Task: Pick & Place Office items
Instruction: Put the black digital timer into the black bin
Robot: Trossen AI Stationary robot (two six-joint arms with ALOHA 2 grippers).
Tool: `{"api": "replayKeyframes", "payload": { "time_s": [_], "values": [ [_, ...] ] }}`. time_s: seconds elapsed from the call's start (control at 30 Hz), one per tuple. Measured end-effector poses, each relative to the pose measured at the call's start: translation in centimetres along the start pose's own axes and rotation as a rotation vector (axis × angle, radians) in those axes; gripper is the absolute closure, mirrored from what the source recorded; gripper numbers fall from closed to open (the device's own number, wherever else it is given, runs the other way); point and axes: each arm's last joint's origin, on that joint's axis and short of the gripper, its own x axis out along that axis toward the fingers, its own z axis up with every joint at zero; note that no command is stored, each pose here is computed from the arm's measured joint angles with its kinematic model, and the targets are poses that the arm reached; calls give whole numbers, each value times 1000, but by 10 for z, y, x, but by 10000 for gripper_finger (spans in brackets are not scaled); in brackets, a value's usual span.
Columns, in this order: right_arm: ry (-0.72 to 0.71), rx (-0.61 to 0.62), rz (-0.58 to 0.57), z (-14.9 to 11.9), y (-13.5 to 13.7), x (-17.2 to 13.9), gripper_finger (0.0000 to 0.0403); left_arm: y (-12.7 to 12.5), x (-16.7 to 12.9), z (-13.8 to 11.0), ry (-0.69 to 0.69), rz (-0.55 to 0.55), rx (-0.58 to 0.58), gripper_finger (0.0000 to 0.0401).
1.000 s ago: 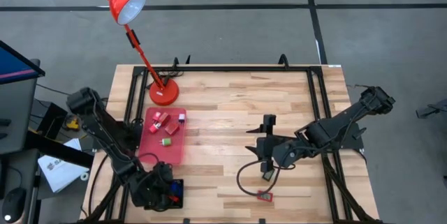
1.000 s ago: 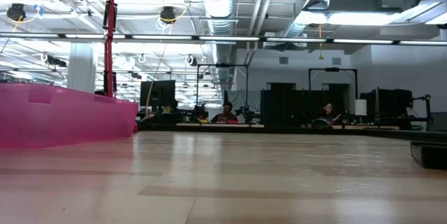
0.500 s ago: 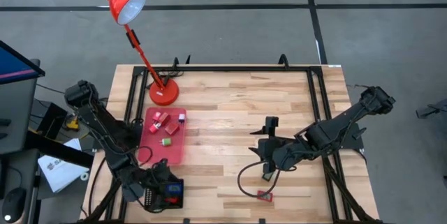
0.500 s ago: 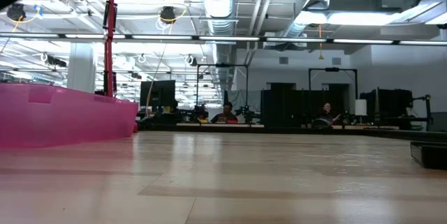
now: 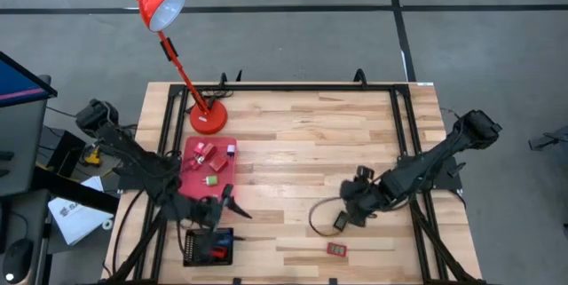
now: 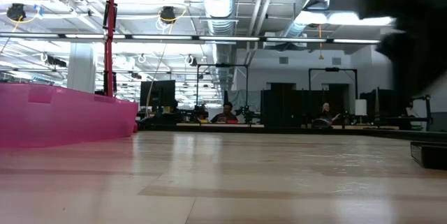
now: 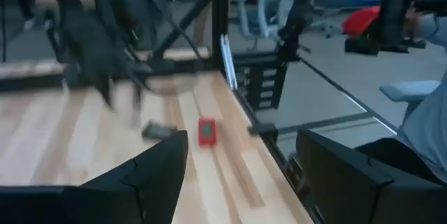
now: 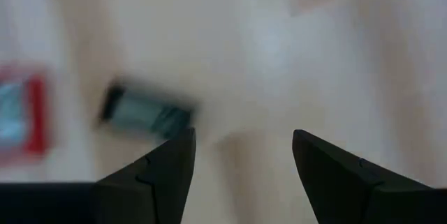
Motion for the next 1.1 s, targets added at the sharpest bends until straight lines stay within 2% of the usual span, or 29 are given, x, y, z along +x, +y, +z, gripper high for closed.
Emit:
{"api": "replayKeyframes", "payload": {
  "time_s": [0.1,0.27,0.47,0.53,0.67,0.9,1.1],
  "values": [
    [37,-75,115,-11,13,0,171,12,-2,15,-43,-27,71,137],
    [-33,-301,144,-11,30,-19,171,23,-5,27,-86,-26,141,137],
    [-192,-827,109,-3,40,-29,171,25,-5,28,-92,-22,183,137],
    [-196,-931,97,0,38,-24,171,25,-5,28,-92,-22,184,137],
    [-122,-969,113,8,35,-4,171,23,-5,27,-88,-33,188,137],
    [22,-899,217,14,41,38,177,21,-7,25,-65,-45,194,137],
    [100,-923,275,15,52,54,198,21,-7,25,-62,-46,192,137]
  ]
}}
